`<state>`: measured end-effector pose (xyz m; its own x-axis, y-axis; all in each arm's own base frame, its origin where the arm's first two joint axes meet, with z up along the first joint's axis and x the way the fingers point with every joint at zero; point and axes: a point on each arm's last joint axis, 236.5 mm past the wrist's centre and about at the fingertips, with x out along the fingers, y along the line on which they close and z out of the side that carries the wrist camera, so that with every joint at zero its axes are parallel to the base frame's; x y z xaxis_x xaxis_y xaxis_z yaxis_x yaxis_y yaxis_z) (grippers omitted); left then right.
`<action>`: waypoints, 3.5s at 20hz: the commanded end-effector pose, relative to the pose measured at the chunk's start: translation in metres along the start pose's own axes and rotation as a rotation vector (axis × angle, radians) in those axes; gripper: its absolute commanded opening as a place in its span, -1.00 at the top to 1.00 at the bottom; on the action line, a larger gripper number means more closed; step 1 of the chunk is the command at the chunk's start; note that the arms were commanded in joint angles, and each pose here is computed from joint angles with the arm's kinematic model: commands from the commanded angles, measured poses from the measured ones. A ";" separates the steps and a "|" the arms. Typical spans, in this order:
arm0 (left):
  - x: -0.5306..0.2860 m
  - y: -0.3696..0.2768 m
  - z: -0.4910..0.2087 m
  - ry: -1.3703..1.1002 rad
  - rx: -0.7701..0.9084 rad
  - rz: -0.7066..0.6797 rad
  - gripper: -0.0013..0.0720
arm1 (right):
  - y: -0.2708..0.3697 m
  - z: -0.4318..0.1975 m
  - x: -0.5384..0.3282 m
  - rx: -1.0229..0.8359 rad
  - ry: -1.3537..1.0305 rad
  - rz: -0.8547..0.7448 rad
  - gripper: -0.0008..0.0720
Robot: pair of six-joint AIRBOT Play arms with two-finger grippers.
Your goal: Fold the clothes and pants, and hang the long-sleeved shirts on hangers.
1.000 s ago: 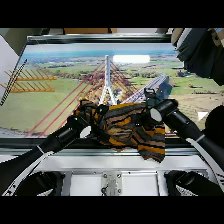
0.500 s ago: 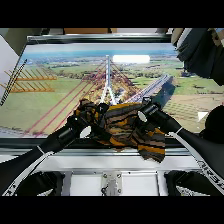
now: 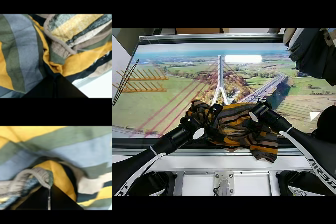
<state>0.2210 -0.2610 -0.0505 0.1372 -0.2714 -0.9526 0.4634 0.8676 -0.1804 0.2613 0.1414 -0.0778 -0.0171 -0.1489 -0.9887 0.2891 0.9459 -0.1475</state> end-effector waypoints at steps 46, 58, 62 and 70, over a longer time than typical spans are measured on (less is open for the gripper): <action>-0.271 -0.025 0.190 -0.640 -0.025 0.029 0.94 | -0.056 0.054 -0.297 -0.461 -0.643 0.306 0.95; -0.329 -0.008 0.141 -0.654 -0.069 0.073 0.94 | -0.045 0.066 -0.365 -0.437 -0.663 0.362 0.95; -0.210 -0.007 0.081 -0.383 -0.126 0.076 0.94 | -0.016 0.042 -0.313 -0.548 -0.525 0.327 0.95; -0.162 -0.031 0.033 -0.249 -0.096 -0.018 0.94 | -0.013 0.030 -0.282 -0.586 -0.457 0.289 0.95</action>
<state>0.2239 -0.2562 0.1290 0.3793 -0.3631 -0.8511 0.3842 0.8986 -0.2121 0.2977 0.1639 0.2171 0.4431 0.1561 -0.8828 -0.3231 0.9463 0.0052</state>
